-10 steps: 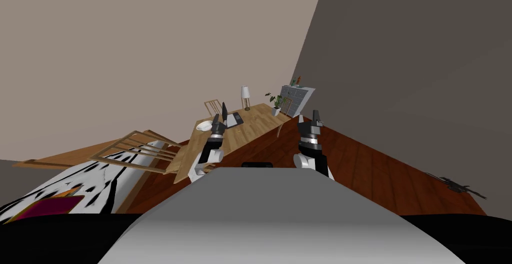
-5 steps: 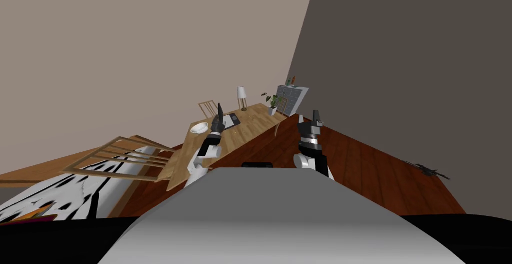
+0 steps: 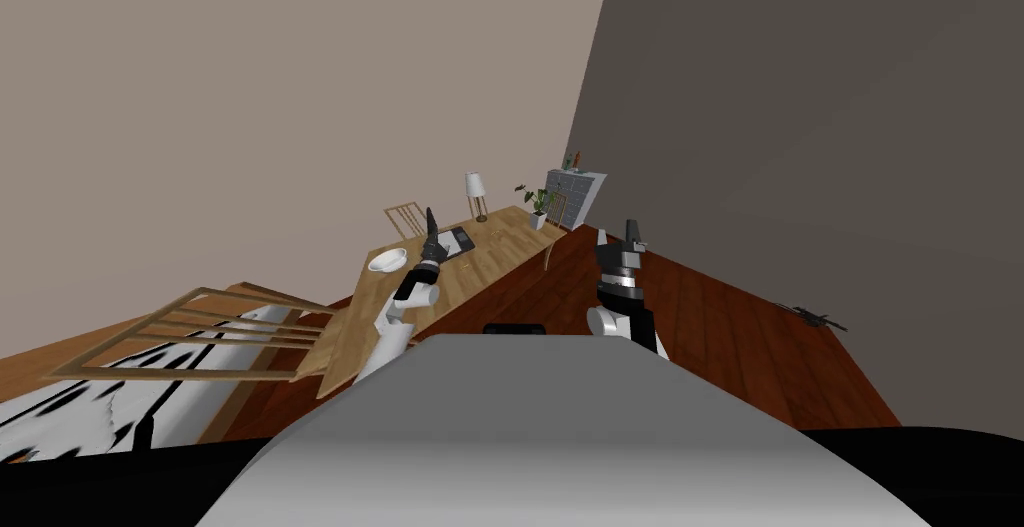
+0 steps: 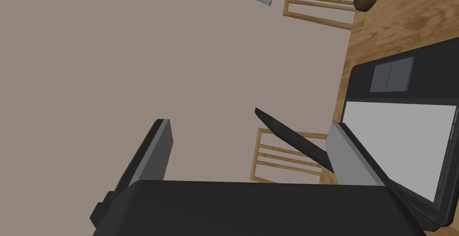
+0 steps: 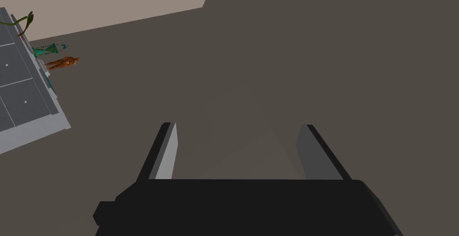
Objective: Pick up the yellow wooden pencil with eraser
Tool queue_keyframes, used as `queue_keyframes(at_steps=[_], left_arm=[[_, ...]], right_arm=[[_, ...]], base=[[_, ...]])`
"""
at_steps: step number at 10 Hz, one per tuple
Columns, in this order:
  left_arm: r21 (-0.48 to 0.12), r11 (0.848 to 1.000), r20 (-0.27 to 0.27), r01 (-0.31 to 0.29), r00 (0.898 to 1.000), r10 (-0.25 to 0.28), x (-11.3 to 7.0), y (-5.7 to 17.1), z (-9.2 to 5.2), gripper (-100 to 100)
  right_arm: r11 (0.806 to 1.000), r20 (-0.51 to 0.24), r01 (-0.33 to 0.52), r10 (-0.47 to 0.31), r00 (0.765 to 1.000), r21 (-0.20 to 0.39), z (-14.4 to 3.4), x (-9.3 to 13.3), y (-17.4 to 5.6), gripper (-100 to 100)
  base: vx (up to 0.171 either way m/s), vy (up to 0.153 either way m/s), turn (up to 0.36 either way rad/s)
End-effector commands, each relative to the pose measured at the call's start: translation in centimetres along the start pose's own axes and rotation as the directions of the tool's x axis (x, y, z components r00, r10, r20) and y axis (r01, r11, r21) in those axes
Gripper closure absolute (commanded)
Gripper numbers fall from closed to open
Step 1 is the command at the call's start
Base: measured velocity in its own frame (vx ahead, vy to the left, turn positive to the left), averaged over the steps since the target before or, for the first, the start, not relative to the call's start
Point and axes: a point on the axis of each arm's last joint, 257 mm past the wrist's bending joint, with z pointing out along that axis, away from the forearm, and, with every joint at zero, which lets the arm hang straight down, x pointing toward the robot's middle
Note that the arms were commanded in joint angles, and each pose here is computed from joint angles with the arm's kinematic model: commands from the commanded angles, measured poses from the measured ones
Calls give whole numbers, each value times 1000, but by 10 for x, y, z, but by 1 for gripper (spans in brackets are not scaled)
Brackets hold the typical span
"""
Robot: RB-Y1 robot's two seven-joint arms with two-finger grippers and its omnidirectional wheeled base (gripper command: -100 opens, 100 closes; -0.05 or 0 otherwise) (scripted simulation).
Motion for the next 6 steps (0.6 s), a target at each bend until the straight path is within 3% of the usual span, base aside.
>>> queue_keyframes(at_steps=[1, 6], left_arm=[[-48, 999, 22, 20, 1000, -19, -17, 11, 10, -100], [-173, 982, 88, 70, 995, -55, -53, 52, 20, -100]], right_arm=[[1000, 0, 0, 0, 1000, 0, 0, 0, 0, 0], [1000, 0, 0, 0, 1000, 0, 0, 0, 0, 0]], base=[[0, -12, -119], [2, -8, -105]])
